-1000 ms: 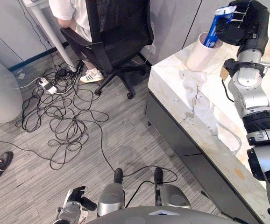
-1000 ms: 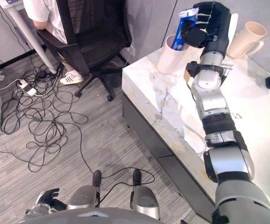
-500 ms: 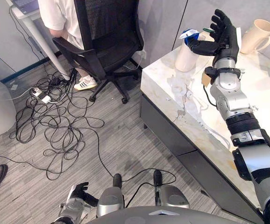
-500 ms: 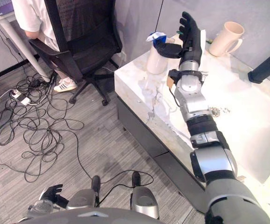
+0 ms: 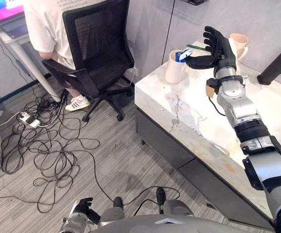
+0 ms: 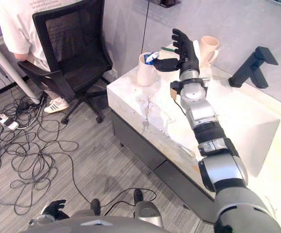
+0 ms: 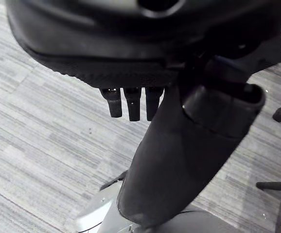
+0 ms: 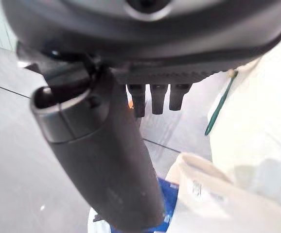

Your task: Organize the bathroom.

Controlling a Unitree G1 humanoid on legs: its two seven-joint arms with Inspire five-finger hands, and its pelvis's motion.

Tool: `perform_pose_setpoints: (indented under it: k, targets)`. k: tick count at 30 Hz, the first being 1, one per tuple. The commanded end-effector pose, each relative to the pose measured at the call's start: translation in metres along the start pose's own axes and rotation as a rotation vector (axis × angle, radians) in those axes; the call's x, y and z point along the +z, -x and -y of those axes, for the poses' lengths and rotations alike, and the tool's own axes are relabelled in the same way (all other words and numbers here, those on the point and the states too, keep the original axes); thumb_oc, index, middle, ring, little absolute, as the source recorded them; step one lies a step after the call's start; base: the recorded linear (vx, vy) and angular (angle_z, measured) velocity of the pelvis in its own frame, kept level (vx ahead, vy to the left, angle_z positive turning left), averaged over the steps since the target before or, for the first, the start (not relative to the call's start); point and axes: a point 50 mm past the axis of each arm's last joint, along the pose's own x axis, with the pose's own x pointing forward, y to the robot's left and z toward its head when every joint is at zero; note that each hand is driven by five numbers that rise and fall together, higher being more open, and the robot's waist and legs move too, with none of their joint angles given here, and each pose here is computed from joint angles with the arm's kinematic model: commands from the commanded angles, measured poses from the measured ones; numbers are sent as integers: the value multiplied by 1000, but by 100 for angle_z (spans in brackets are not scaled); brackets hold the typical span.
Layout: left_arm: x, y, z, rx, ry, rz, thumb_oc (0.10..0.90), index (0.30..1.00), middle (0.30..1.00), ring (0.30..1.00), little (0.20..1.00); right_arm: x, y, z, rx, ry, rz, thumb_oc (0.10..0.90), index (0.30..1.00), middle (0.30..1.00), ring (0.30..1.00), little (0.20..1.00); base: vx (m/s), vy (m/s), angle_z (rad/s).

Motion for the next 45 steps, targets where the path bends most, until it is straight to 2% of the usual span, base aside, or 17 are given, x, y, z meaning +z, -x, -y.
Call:
perform_pose_setpoints:
  k: [1, 10, 17, 19, 22, 28, 30, 32, 37, 38, 39, 40, 44, 45]
  targets:
    - [-10, 0, -15, 34, -82, -24, 800, 900, 900, 900, 900, 61, -14, 31, -77, 85, 251, 800, 900, 900, 900, 900, -27, -12, -12]
    - [-9, 0, -17, 44, -59, -20, 800, 900, 900, 900, 900, 62, -14, 32, -70, 92, 236, 800, 900, 900, 900, 900, 2, -17, -14]
    - [-10, -1, -16, 33, -50, -29, 800, 900, 900, 900, 900, 74, -17, 53, -195, 192, 295, 800, 900, 900, 900, 900, -30, 18, -2]
    - [-15, 1, -17, 32, -39, -34, 800, 900, 900, 900, 900, 86, -17, 88, -311, 220, 322, 800, 900, 900, 900, 900, -25, 47, 1]
    - [-19, 1, -19, 39, -25, -37, 800, 900, 900, 900, 900, 101, -12, 120, -424, 238, 363, 800, 900, 900, 900, 900, 4, 5, -4]
    - [-15, 0, -28, 77, 51, -36, 800, 900, 900, 900, 900, 119, 21, 200, -664, 253, 386, 800, 900, 900, 900, 900, 5, -8, -21]
    - [-15, 0, -28, 79, 53, -36, 800, 900, 900, 900, 900, 118, 23, 204, -679, 251, 381, 800, 900, 900, 900, 900, -7, -24, -46]
    - [-16, 0, -32, 104, 124, -45, 800, 900, 900, 900, 900, 99, 64, 262, -871, 265, 316, 800, 900, 900, 900, 900, -26, -42, -33]
    - [-23, 1, -34, 127, 185, -62, 800, 900, 900, 900, 900, 72, 126, 329, -1176, 375, 150, 800, 900, 900, 900, 900, -34, -17, -28]
    - [-24, 2, -34, 132, 199, -67, 800, 900, 900, 900, 900, 59, 153, 349, -1291, 395, 56, 800, 900, 900, 900, 900, -43, -14, -25]
    - [-24, 1, -35, 135, 203, -67, 800, 900, 900, 900, 900, 46, 171, 360, -1336, 373, 0, 800, 900, 900, 900, 900, -81, -11, -9]
    - [-23, 1, -34, 140, 207, -65, 800, 900, 900, 900, 900, 23, 208, 377, -1436, 357, -136, 800, 900, 900, 900, 900, -64, -5, -11]
    - [-24, 2, -32, 144, 210, -59, 800, 900, 900, 900, 900, -3, 243, 385, -1532, 313, -289, 800, 900, 900, 900, 900, -42, -6, -22]
    - [-22, 2, -30, 144, 215, -50, 800, 900, 900, 900, 900, -29, 273, 385, -1602, 255, -418, 800, 900, 900, 900, 900, -39, -14, -27]
